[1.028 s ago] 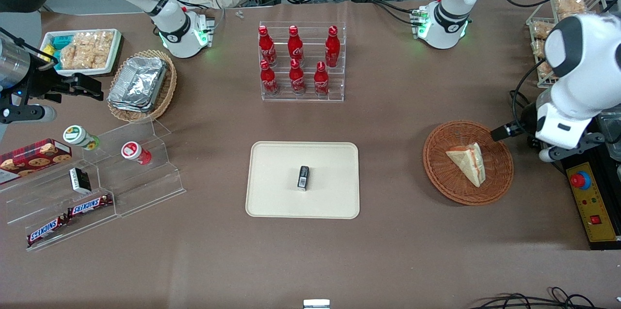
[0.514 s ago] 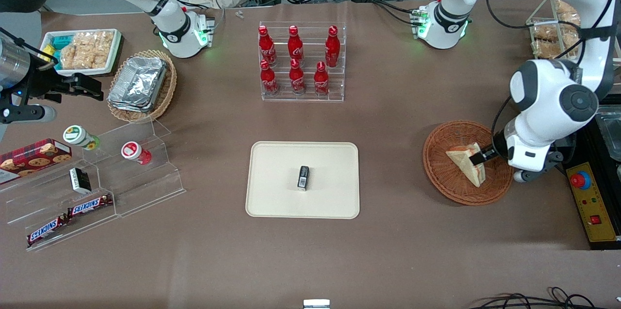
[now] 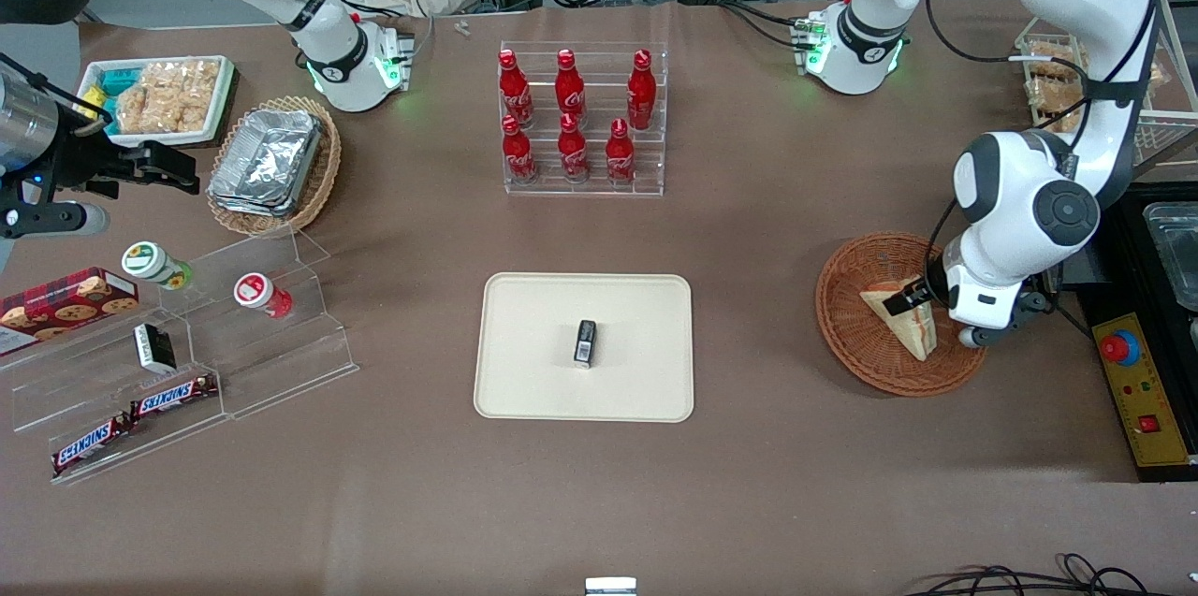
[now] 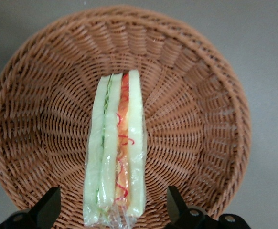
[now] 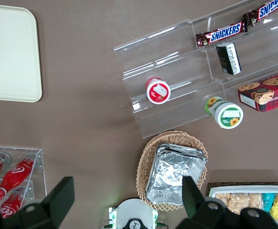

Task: Place sandwich from basket to tray
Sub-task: 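Lower the left gripper and close it on the sandwich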

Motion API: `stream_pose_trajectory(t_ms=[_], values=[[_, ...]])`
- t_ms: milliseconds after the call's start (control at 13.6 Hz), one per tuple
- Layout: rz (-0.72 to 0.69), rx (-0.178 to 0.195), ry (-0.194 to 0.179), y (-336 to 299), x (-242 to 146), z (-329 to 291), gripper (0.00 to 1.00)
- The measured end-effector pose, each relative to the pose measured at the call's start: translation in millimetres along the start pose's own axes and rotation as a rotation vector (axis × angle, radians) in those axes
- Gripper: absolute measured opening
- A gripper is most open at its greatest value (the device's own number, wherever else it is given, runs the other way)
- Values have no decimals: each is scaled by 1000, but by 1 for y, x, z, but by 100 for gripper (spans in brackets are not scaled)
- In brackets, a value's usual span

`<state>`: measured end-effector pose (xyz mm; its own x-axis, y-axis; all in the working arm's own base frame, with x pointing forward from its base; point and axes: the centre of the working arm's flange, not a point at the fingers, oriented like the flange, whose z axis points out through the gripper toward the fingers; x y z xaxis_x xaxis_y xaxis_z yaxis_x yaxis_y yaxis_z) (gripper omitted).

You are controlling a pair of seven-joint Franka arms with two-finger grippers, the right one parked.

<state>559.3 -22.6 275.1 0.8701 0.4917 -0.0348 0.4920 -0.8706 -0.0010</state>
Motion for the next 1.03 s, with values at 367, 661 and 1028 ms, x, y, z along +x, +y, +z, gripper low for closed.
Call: stream_pose_trajectory(t_ms=[367,661,1028], values=[[3,17,-26,-1,-1,28,93],[-35,13,-12,3,3,32,63],[-30,5,9,11,10,9,33]])
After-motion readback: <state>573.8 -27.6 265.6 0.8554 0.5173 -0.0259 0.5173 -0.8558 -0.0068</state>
